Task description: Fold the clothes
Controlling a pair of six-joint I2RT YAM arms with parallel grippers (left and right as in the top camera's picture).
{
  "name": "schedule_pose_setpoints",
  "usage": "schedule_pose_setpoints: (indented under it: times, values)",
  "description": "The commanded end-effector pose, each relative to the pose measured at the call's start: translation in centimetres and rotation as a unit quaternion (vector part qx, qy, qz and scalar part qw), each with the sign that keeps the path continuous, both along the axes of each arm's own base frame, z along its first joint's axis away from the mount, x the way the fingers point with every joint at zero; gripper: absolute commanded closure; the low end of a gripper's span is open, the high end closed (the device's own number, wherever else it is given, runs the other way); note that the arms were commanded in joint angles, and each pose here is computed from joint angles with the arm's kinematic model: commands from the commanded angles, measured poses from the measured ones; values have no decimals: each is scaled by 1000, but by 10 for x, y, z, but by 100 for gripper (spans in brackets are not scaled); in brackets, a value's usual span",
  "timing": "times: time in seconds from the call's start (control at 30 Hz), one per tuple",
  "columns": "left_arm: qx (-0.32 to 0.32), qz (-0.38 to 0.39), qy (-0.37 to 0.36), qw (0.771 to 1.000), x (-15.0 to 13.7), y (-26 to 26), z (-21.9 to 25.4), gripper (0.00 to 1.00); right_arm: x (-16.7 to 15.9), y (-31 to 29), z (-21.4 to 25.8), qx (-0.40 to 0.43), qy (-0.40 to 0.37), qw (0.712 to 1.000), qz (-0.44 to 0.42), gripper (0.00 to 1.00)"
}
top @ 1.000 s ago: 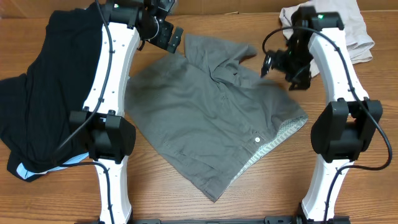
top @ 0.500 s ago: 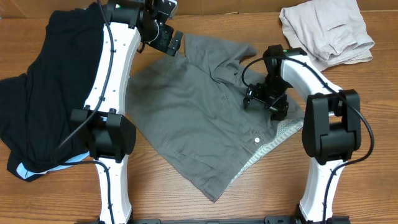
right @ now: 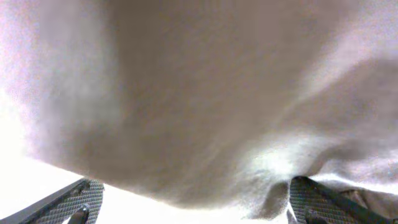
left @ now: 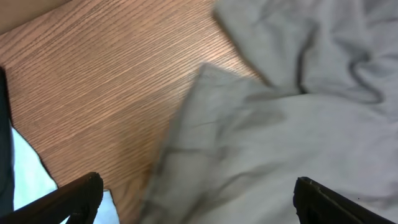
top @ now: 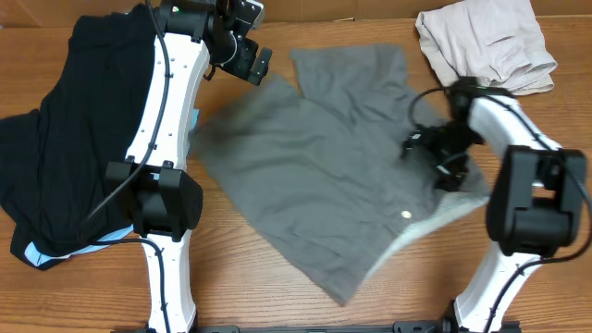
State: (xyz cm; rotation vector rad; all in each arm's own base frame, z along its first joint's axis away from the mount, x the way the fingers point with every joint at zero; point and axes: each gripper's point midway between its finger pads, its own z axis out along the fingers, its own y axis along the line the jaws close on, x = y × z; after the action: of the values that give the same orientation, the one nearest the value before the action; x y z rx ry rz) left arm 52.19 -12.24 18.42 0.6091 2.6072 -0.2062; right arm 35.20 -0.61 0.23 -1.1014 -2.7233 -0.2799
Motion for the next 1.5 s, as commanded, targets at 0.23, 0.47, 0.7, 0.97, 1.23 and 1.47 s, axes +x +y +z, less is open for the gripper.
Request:
schedule_pose_setpoints:
  times: [0.23,0.47,0.7,0.97,1.23,1.47]
  values:
    - [-25,-30,14,999,3,-20,-18,0,-36,-92,-26,-2,38,999,-33,0]
    - [-14,-39,79,996,-6,-30,-72,0,6,-74,66,-1,-83,996,46,0]
    - [-6,-38,194,980,-47,-29,-109,56,17,-55,143,-26,-172,981,82,0]
    - [-13,-54,254,966,-82,-48,-109,96,20,-38,150,-25,-184,977,104,0]
    - [30,-78,280,956,-107,-67,-120,96,22,-36,150,-26,-188,976,108,0]
    - [55,-47,302,951,-114,-59,-149,96,23,-35,150,-27,-189,975,111,0]
